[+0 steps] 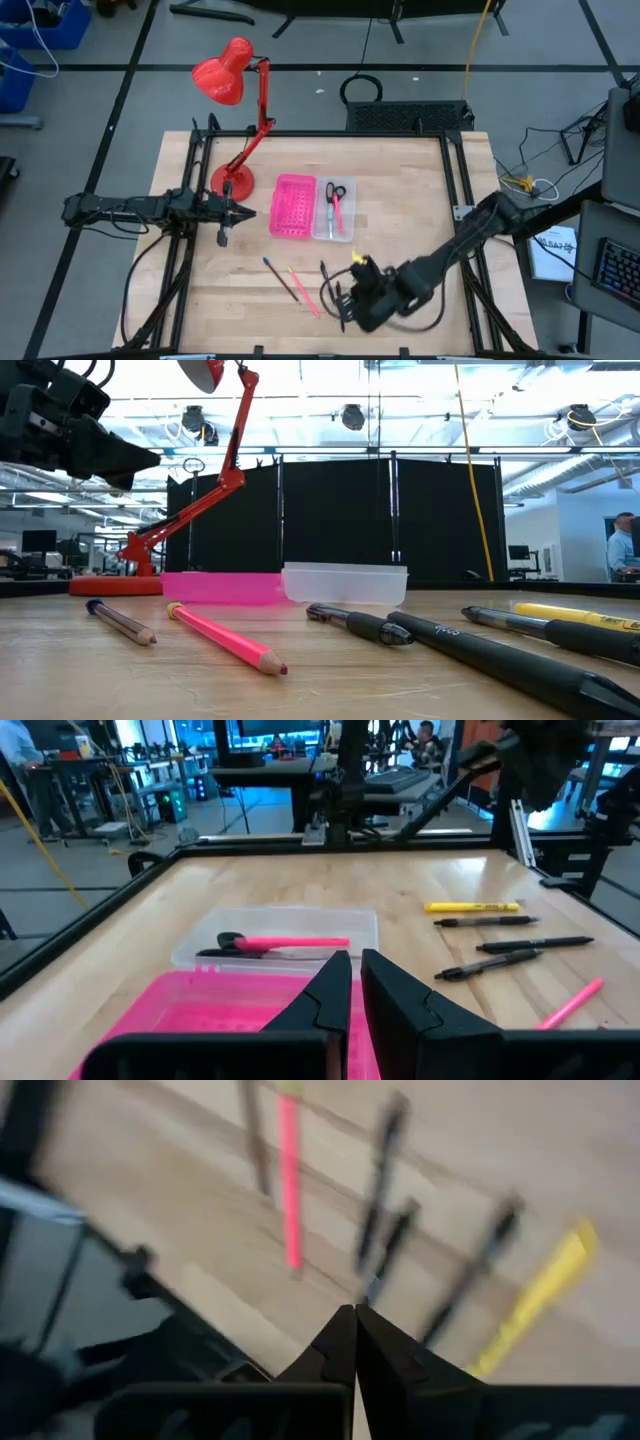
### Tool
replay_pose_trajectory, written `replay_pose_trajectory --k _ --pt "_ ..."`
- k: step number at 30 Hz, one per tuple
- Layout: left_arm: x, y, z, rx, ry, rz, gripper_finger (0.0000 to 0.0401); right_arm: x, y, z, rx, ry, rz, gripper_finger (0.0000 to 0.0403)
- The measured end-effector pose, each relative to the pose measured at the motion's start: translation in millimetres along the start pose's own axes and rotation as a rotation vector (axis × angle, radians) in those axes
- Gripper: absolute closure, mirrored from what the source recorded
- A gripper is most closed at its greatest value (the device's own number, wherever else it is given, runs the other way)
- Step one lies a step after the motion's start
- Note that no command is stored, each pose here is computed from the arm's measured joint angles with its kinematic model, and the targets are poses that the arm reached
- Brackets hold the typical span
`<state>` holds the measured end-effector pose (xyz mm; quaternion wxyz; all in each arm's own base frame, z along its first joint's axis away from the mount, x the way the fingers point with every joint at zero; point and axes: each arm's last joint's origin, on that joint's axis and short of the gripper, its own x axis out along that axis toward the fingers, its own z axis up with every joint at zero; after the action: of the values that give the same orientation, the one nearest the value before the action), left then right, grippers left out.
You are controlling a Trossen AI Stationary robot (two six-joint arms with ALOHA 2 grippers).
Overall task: Pick & place school supplies into a supply box
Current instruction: Put the yellow pen into the supply box
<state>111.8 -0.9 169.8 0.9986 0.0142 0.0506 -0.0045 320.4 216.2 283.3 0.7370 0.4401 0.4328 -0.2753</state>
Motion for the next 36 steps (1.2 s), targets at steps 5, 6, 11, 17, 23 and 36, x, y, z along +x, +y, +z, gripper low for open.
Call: replay_pose_trajectory --k 5,6,11,17,23,36 --pt "0.0 0.0 -0.1 0.000 0.001 -0.001 0.0364 22.2 -6.8 -20.0 0.179 0.072 -0.268 0.0403" --pt "0.0 0.0 -0.1 0.000 0.001 0.000 0.0364 29.8 -9.9 -22.8 0.205 0.081 -0.314 0.0403" --pt "0.0 0.0 -0.1 0.000 0.001 0.000 0.0364 59.7 -12.8 -27.0 0.186 0.167 -0.397 0.0403" --pt "0.0 0.0 0.0 0.003 0.000 0.000 0.0364 65.1 -14.0 -19.3 0.103 0.131 -0.405 0.0388" --pt "0.0 -0.1 -0.1 -0.007 0.001 -0.001 0.0364 70.6 -16.4 -7.4 0.108 0.117 -0.422 0.0330" --pt "0.0 -0.1 -0.7 -0.058 0.008 -0.001 0.0364 108.1 -53.0 -8.0 0.187 0.194 -0.542 0.0274"
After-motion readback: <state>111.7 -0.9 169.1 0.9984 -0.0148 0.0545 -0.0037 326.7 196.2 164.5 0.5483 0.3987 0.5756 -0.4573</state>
